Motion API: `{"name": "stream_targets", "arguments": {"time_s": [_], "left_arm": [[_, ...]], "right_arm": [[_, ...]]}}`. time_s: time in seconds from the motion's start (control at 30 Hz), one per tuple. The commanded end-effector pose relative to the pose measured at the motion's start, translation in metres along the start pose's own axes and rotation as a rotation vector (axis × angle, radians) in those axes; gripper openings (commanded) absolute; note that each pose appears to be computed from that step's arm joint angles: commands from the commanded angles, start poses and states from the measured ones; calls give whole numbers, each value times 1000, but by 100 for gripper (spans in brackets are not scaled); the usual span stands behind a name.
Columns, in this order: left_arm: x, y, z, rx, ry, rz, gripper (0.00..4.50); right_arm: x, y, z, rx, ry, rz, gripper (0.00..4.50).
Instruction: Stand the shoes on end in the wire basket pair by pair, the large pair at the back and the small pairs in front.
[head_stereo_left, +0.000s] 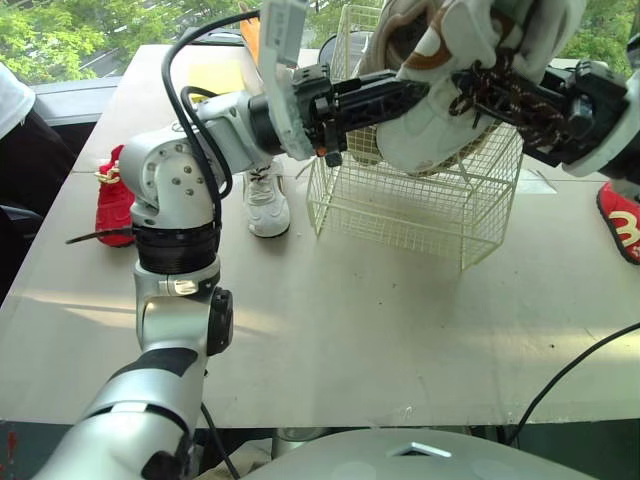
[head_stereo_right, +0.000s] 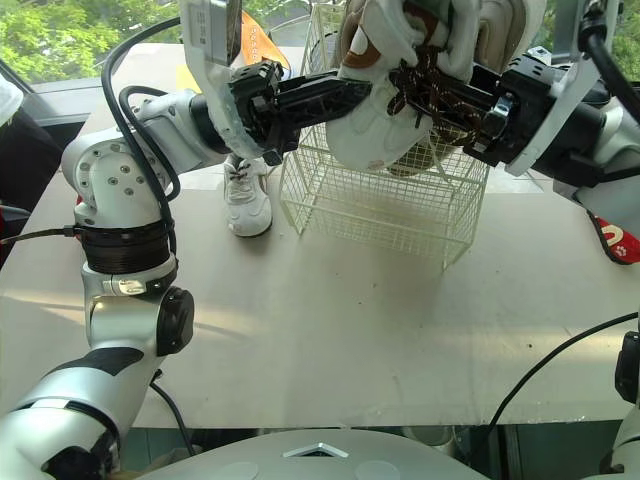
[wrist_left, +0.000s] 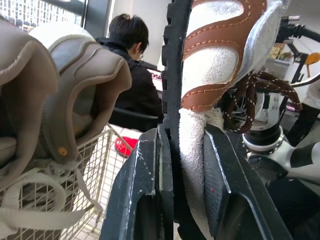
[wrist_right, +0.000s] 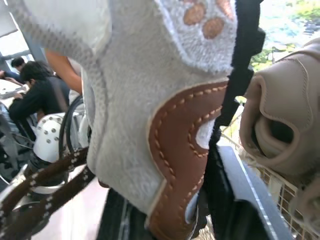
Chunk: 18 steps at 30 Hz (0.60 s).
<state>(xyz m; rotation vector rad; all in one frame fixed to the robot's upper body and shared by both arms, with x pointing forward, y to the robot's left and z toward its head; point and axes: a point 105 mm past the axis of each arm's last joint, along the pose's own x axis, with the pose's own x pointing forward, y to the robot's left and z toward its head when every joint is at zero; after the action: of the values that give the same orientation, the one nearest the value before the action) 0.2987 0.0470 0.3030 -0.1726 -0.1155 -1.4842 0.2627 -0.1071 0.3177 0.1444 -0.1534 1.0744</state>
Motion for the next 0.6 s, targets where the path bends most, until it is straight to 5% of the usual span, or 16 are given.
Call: {"name": "stream_targets", "arguments": {"time_s": [0.03, 0.17, 0.37, 0.6], "left_arm": [[-14, 2, 6, 76, -3, 60, 222], [-33, 4, -7, 212, 15, 169, 400], [-77, -40, -47, 127, 206, 94, 404], [-90, -58, -60, 127, 240, 155, 404]], "right_arm": [[-10, 3, 12, -104, -50, -39, 31], [-23, -5, 14, -173, -52, -115, 29], [-43, -23, 22, -405, -3, -238, 27], [-44, -48, 2, -569, 77, -256, 27]]}}
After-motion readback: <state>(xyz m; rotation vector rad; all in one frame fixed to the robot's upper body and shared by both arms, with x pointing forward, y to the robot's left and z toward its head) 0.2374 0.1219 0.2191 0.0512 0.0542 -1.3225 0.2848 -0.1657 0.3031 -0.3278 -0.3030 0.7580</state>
